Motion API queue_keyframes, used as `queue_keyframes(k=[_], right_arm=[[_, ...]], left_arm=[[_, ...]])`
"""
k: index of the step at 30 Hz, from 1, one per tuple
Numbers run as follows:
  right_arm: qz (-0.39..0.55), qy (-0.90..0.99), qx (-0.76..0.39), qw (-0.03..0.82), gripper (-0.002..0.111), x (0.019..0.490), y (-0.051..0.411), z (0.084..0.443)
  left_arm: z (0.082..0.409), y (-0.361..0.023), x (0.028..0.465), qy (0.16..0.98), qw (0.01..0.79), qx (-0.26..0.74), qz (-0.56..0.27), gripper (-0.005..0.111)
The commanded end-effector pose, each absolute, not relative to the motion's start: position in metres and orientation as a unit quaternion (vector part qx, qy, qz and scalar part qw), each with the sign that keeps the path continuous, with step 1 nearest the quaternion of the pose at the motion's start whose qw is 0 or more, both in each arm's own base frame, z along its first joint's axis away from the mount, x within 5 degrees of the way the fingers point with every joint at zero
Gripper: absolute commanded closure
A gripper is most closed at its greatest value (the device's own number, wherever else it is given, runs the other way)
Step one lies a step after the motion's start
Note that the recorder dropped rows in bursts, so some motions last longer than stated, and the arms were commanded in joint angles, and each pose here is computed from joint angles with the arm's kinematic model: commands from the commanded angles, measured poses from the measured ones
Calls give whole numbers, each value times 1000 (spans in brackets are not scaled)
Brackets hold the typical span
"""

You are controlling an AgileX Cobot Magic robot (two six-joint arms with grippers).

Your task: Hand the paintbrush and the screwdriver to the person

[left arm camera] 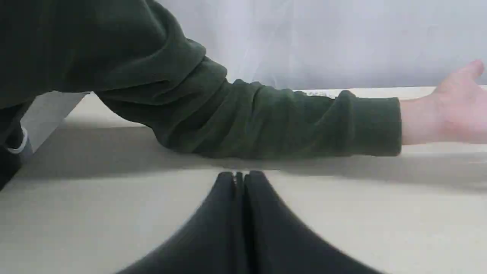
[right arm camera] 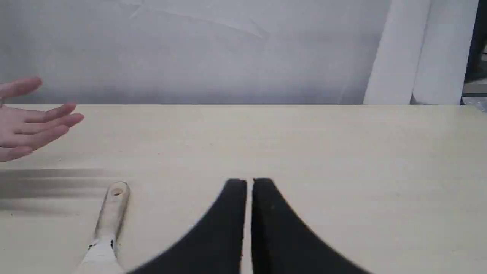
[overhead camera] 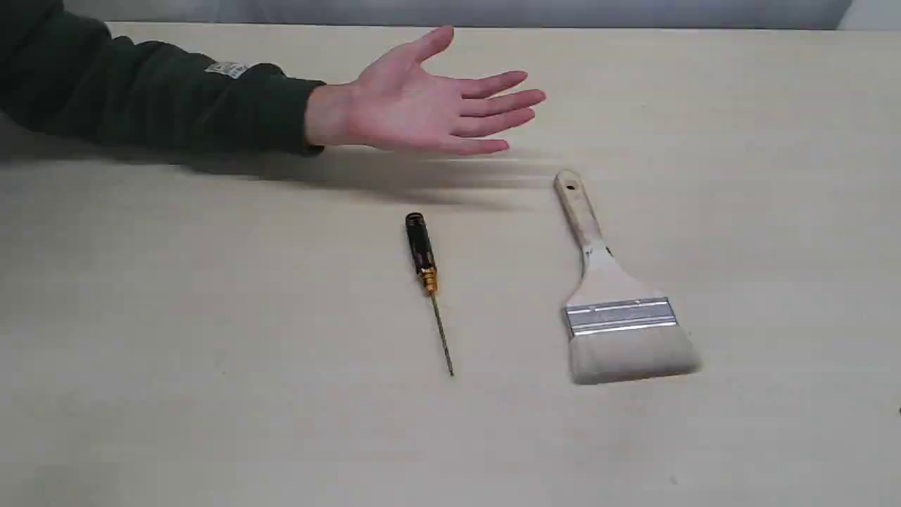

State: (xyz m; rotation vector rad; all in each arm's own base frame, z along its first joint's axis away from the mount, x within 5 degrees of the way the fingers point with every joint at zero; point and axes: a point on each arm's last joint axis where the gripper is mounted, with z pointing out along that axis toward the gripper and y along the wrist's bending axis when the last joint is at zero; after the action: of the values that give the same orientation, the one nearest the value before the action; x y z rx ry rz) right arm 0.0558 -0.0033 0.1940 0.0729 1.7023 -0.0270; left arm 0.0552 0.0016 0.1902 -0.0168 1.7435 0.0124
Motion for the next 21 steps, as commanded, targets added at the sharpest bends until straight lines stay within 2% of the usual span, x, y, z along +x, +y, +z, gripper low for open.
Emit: queue_keyframes(k=[1,11,21], right_arm=[[-14,748,33,663,104,56,-4,194],[-11,722,36,691,104,56,-4,201],[78,670,116,729,104,56,-4,212]], left_arm=[[191,1,55,762,647,-7,1,107],[191,1,55,761,648,-6,1,107],[191,1,55,761,648,-6,1,107]])
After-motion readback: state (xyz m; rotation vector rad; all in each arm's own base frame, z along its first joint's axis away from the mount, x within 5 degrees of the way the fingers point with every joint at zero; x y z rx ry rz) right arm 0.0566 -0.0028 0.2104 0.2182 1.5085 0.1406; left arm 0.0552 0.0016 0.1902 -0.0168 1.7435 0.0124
